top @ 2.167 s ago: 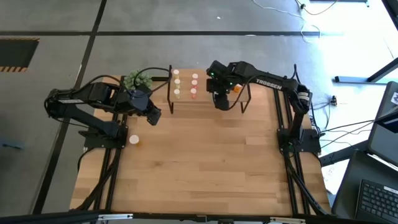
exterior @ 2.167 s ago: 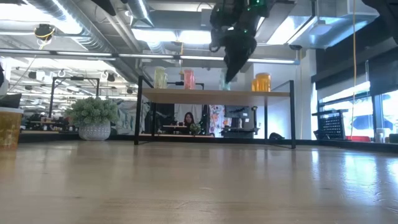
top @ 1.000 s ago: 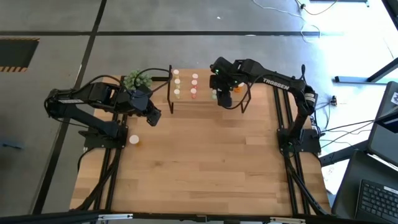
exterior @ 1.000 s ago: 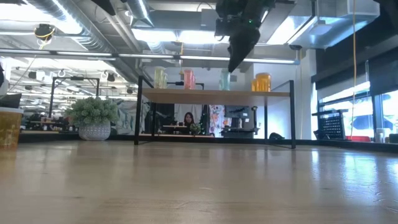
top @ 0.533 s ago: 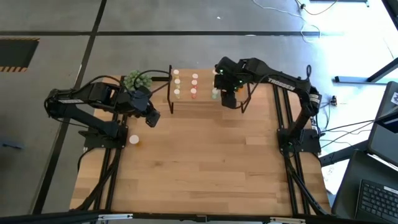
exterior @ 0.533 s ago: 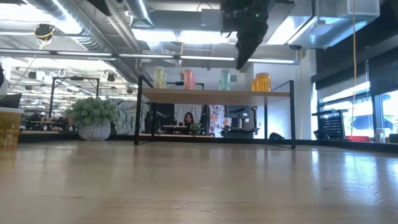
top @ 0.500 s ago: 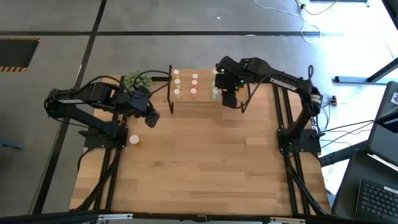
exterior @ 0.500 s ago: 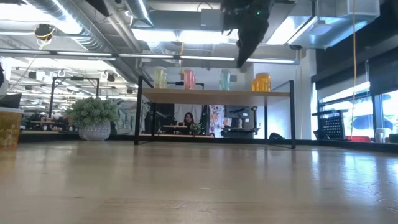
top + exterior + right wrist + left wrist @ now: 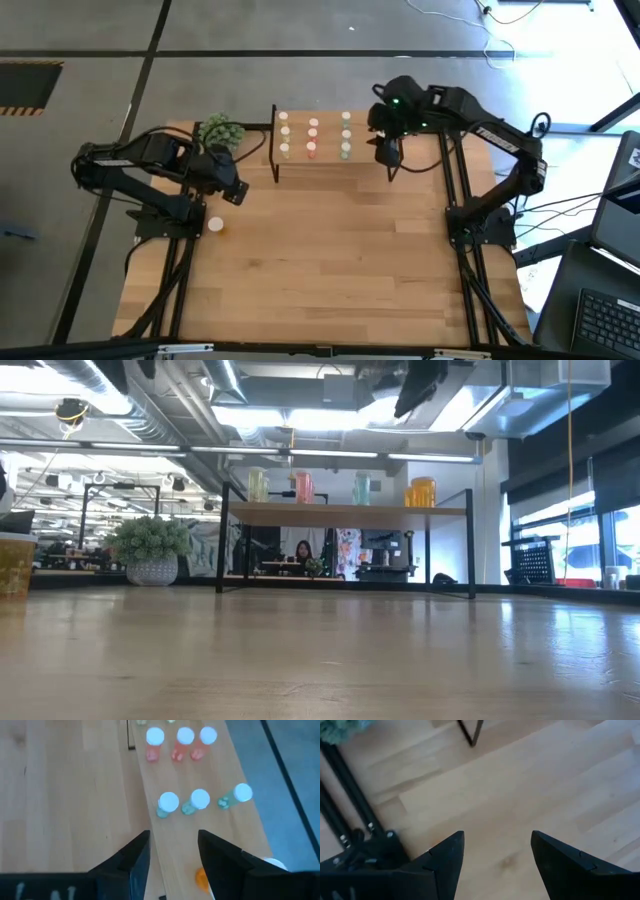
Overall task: Pick and place medicine bottles onto shelf by color
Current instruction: Put the orange pill bottle on the shelf aligned with the other orange pill bottles
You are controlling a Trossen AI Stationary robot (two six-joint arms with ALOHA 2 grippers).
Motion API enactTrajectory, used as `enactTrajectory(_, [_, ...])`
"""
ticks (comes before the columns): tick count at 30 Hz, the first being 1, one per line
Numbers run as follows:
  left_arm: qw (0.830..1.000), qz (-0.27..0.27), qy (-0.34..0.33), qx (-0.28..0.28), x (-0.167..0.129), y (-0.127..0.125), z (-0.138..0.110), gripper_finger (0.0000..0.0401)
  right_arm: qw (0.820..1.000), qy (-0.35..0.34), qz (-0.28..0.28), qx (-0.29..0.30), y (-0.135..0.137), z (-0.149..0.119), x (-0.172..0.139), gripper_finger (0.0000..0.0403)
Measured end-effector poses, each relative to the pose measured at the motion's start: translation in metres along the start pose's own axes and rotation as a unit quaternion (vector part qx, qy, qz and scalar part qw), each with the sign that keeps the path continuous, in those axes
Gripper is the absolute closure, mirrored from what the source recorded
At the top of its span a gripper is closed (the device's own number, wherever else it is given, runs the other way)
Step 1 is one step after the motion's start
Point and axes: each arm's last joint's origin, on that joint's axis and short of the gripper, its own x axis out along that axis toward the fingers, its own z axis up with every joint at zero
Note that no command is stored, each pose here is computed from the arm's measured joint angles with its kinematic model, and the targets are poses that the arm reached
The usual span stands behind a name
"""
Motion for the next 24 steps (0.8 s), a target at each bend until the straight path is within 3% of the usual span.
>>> enactTrajectory(8, [0.999,0.018,0.042,0.005,-0.003,0.003,-0.015,0.0174,0.999,-0.039,0.035,-0.011,0.004,-0.003,-0.022,0.0235])
enactTrajectory(13, [0.993,0.044,0.087,-0.065,0.008,0.004,-0.028,0.0176,0.996,-0.050,0.074,-0.014,0.007,-0.003,-0.022,0.0235])
enactTrajectory(17, [0.986,0.083,0.114,-0.084,0.024,0.007,-0.042,0.0177,0.993,-0.058,0.101,-0.032,0.008,-0.003,-0.023,0.0235])
enactTrajectory(24, [0.980,0.127,0.139,-0.068,0.047,0.014,-0.058,0.0175,0.973,-0.071,0.202,-0.085,0.015,-0.007,-0.025,0.0235])
